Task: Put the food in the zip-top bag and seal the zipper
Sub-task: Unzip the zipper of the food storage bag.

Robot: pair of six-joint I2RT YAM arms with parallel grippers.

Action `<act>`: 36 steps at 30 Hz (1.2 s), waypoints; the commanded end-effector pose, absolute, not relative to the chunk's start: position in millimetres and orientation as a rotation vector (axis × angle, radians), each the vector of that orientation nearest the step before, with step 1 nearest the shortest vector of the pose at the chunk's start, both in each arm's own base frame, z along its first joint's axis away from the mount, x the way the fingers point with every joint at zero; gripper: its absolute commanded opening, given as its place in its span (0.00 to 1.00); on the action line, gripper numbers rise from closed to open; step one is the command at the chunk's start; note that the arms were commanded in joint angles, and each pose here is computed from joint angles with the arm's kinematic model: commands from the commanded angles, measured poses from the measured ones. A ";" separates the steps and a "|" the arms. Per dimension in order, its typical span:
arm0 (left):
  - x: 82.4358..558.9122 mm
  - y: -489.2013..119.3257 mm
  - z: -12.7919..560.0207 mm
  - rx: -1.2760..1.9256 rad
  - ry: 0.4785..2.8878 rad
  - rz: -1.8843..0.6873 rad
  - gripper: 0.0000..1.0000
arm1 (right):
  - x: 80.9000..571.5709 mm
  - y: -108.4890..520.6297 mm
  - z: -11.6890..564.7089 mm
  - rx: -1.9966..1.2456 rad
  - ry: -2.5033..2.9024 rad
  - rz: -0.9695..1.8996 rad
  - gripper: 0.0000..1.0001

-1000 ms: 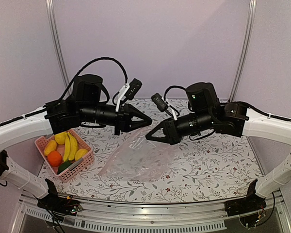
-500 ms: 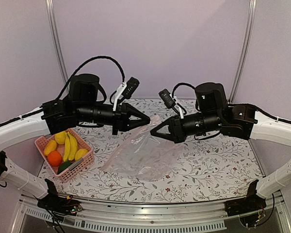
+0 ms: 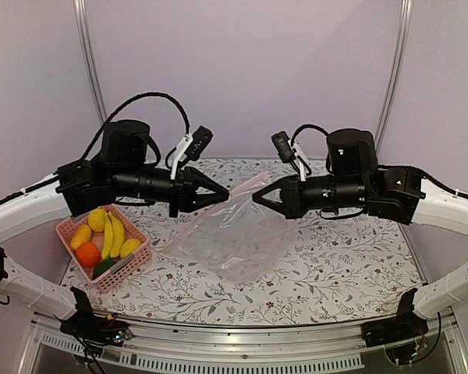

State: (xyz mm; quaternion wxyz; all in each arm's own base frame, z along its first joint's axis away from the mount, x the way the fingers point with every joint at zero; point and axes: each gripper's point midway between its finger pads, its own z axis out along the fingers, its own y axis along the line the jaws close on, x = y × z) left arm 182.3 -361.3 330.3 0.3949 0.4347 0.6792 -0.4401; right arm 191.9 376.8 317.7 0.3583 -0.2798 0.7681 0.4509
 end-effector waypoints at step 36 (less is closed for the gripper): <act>182.9 -285.6 274.0 1.033 2.002 -0.921 0.00 | 273.1 302.3 326.8 -0.378 2.001 0.865 0.00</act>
